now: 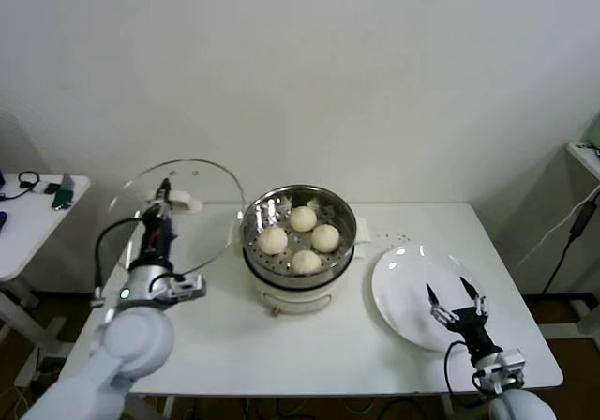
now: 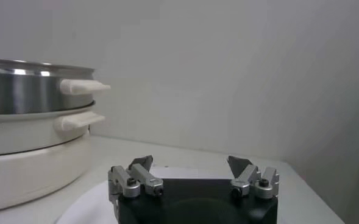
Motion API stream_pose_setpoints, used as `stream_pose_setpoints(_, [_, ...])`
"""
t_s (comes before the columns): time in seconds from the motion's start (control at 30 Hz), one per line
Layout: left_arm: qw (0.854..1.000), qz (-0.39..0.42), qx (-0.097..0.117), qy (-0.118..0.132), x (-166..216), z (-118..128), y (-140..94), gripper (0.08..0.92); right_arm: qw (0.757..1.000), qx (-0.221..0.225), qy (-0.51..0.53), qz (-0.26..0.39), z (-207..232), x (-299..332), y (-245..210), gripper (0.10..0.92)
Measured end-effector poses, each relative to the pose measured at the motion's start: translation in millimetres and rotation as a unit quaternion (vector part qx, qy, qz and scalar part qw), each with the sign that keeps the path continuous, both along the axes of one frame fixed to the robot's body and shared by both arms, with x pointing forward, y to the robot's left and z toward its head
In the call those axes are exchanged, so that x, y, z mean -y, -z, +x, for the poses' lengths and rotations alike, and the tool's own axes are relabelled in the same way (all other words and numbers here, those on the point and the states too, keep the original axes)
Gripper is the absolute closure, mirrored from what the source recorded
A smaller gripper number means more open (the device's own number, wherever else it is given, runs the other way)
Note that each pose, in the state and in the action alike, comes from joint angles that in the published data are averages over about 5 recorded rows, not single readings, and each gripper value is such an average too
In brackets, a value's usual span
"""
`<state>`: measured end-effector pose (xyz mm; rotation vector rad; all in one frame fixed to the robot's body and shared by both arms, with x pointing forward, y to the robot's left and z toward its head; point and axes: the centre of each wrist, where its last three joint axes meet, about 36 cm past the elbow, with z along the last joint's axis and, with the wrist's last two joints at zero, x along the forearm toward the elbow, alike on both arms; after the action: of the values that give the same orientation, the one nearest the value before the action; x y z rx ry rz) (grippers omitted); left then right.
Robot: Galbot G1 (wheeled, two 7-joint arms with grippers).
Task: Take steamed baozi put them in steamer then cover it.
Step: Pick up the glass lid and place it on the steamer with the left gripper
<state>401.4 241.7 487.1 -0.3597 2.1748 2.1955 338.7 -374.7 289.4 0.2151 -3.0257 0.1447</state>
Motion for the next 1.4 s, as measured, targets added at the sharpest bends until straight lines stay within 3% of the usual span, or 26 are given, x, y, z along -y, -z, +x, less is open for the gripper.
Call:
stream_pose_setpoints(0.33, [0.999,-0.015,-0.032,0.041,74,23,6,0.849,1.000,0.003,0.009,-0.009,3,6,2,0.200])
stream_pose_setpoints(0.6, [0.997,-0.028,-0.049,0.059,128,39,17,0.849,1.000,0.003,0.018,-0.015,3,12,3,0.200])
stream_pose_setpoints(1.0, [0.994,-0.053,-0.078,0.059,179,58,33,0.849,0.999,0.002,0.027,-0.018,-1,16,7,0.200])
stream_pose_setpoints(1.4, [0.993,-0.054,-0.085,0.056,208,70,43,0.849,0.999,0.003,0.032,-0.021,-3,20,9,0.200])
